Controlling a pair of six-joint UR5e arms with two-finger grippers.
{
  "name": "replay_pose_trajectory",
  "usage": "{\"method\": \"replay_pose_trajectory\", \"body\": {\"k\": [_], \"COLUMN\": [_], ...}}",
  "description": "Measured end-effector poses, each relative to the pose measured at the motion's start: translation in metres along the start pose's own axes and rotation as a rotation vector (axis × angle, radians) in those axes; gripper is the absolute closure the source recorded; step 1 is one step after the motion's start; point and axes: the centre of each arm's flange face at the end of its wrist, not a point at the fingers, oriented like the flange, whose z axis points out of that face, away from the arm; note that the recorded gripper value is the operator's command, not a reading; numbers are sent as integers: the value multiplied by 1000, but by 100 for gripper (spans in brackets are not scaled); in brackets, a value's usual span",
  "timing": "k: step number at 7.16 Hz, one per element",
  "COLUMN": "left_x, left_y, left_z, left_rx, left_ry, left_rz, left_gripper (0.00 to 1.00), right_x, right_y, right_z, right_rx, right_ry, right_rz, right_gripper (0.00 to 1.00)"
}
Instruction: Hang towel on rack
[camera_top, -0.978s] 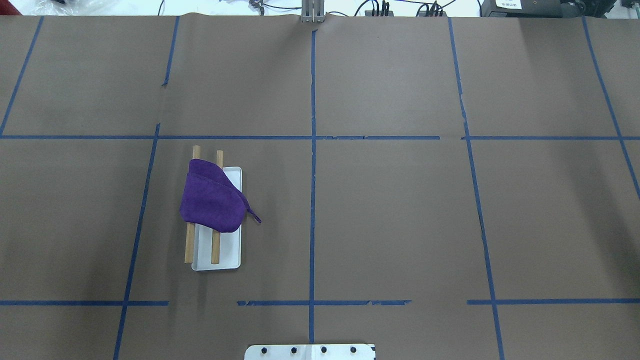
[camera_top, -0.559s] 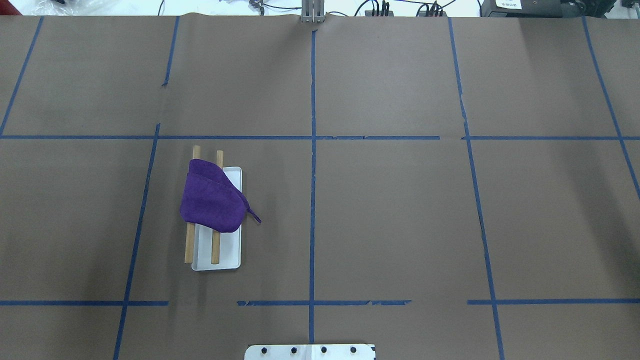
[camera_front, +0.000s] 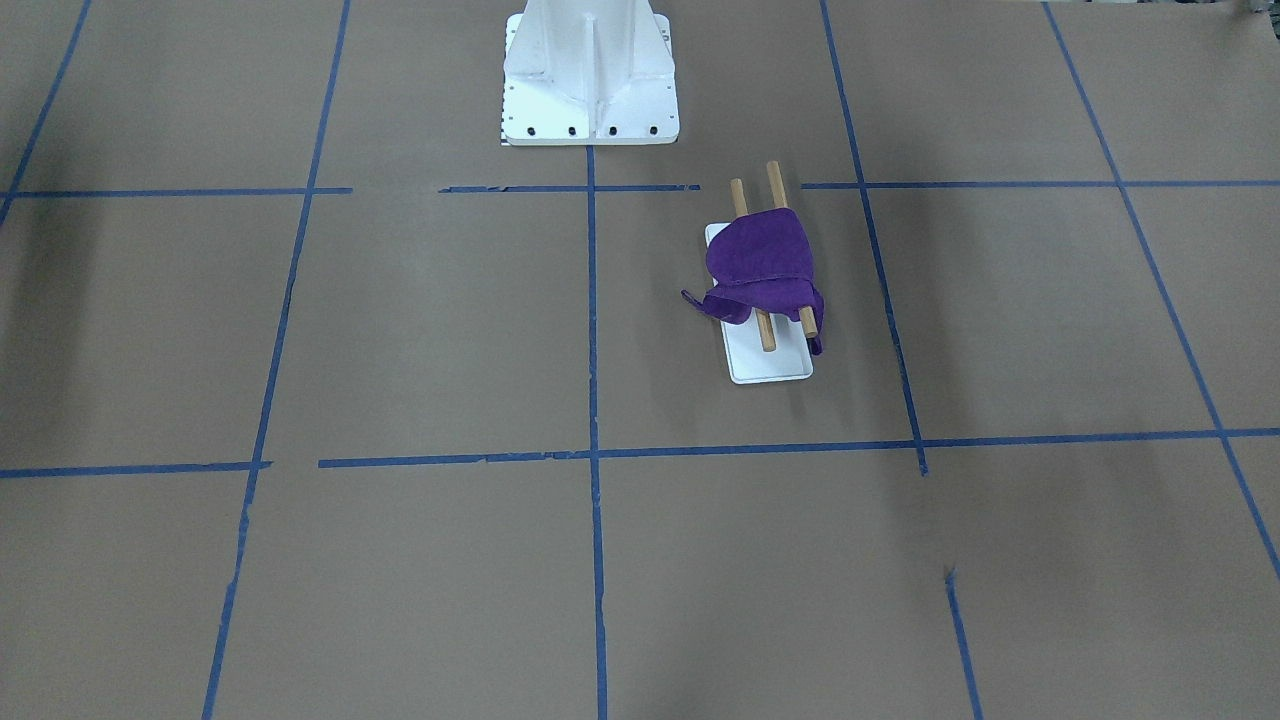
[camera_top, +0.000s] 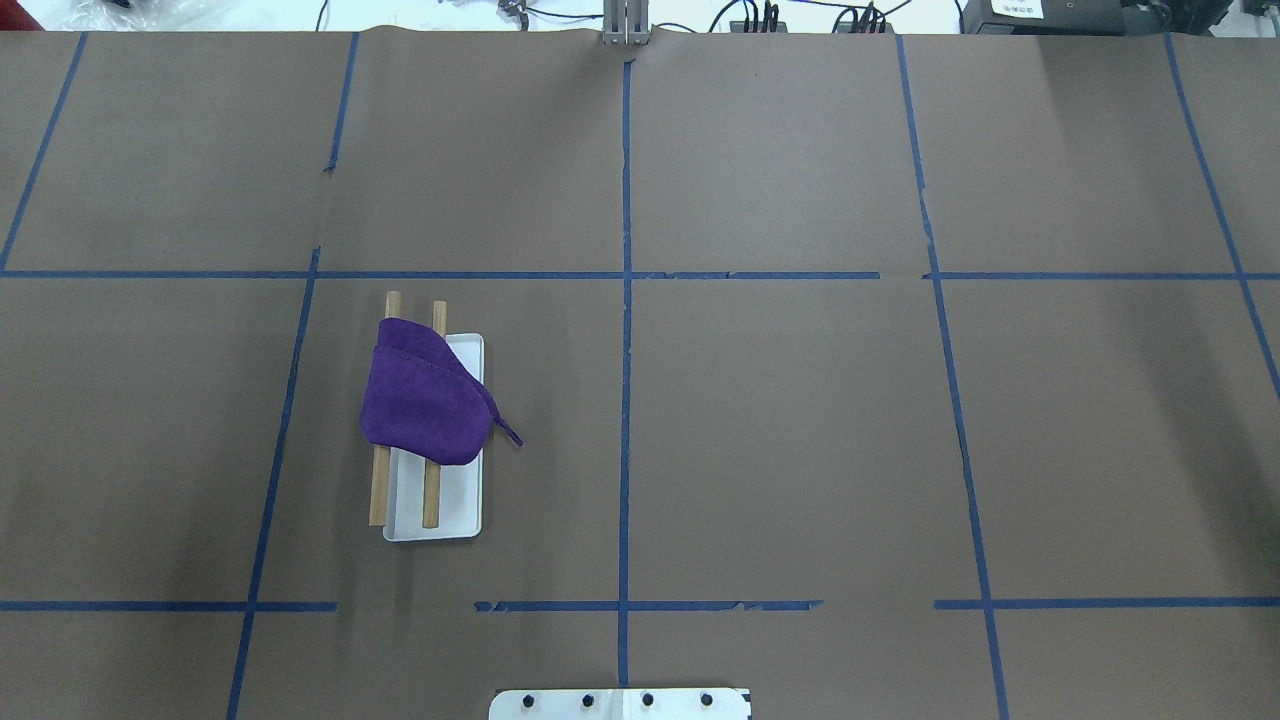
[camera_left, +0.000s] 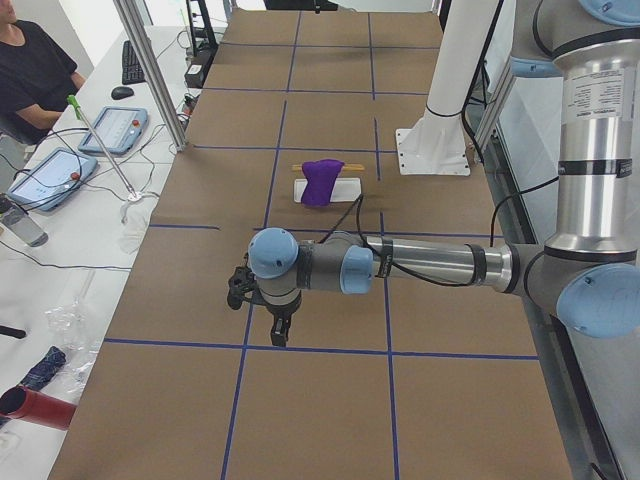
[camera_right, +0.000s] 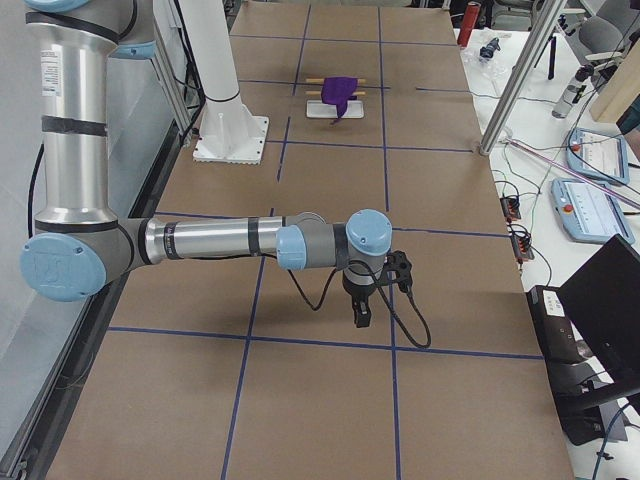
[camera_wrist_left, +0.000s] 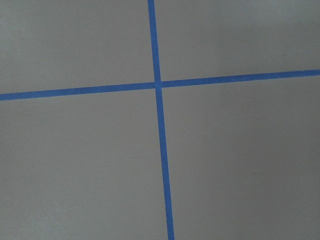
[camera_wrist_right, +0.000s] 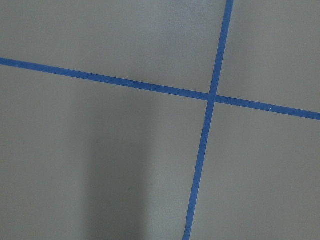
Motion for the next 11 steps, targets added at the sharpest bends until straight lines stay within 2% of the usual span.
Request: {"method": "replay_pose_trajectory", "body": {"k": [3, 11], "left_x": [17, 8], "left_y": [-15, -8], "left_z": [4, 12], "left_rx": [-13, -46], "left_ry": [-30, -31], "left_rz": [39, 2], "left_gripper": [0, 0], "right_x": [-4, -11], "right_y": [-1, -8], "right_z": [-4, -9], "right_rx": [8, 15], "right_ry": [0, -2], "right_rz": [-7, -24], "right_gripper": [0, 0]}}
